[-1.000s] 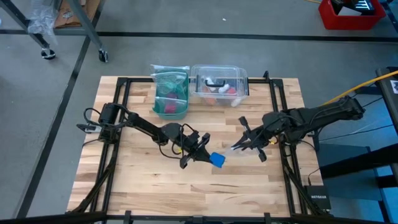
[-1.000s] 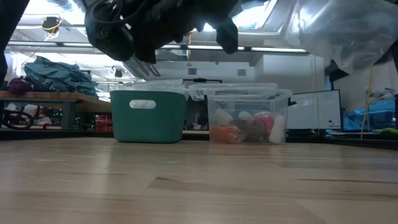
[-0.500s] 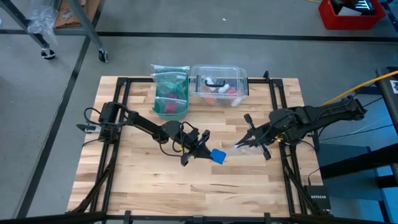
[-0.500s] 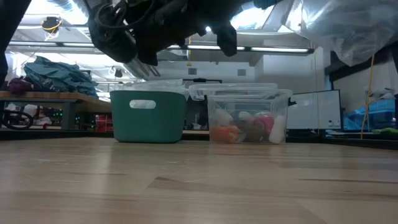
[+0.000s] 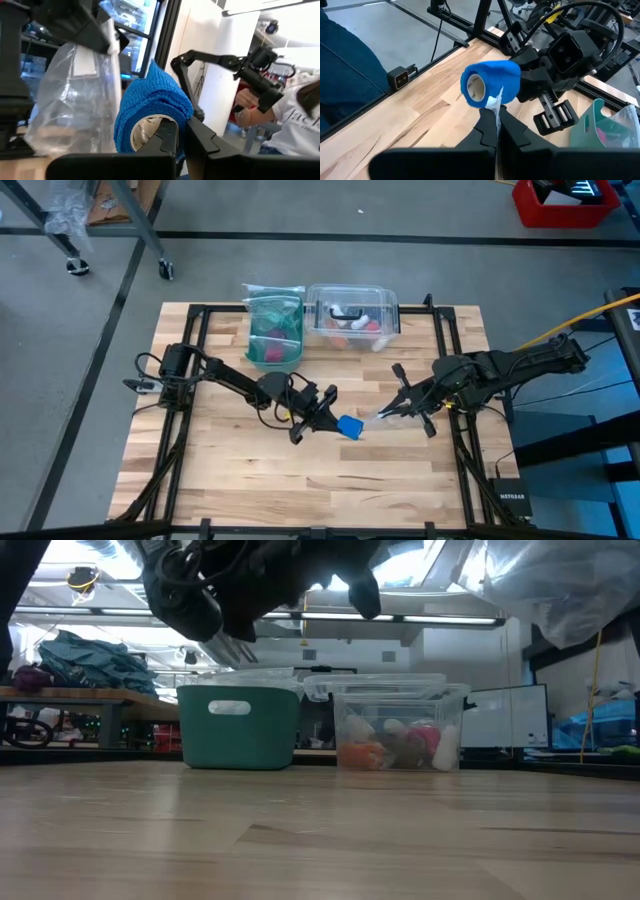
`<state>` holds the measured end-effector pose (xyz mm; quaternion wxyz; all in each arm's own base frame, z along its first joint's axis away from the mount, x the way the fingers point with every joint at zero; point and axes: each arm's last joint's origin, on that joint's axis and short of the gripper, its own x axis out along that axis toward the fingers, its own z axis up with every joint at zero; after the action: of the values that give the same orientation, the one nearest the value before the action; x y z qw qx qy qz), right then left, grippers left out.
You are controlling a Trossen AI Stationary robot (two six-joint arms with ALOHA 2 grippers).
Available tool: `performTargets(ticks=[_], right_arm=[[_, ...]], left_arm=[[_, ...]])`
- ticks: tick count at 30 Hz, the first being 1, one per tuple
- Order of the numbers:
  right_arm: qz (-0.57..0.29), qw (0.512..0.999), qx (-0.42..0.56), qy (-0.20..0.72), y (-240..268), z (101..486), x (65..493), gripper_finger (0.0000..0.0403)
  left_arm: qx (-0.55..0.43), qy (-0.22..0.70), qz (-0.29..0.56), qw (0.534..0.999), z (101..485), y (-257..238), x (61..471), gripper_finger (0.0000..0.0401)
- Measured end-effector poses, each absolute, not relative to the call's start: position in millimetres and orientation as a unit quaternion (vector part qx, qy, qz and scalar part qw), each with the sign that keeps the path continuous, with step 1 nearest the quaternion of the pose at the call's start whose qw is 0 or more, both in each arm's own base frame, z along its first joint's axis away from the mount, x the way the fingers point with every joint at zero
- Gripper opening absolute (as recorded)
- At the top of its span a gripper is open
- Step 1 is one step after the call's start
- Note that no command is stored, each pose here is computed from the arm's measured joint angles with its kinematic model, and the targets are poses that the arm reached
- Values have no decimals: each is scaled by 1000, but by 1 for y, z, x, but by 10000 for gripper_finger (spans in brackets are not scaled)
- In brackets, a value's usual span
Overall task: Roll bandage
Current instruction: Put the blue bandage into the transparent zip bag
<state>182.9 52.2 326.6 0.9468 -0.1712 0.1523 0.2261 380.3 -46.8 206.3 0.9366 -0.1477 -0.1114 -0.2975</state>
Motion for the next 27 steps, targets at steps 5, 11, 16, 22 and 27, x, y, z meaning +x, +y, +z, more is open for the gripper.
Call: performTargets(ticks=[5,11,16,22,27], right_arm=[[226,947,-171,152,52,327,183,1],[226,947,-171,151,52,327,183,1],[222,948,-172,149,52,327,183,1],[220,950,-172,141,52,328,185,1],[216,953,-172,121,53,332,187,1]], left_arm=[[-128,-93,-290,944,201,-46,382,1],[-134,-82,-288,945,199,-45,383,1],[-136,-69,-286,946,197,-45,383,1],[-132,-70,-286,947,197,-45,383,1],[-133,-76,-287,946,200,-46,385,1]])
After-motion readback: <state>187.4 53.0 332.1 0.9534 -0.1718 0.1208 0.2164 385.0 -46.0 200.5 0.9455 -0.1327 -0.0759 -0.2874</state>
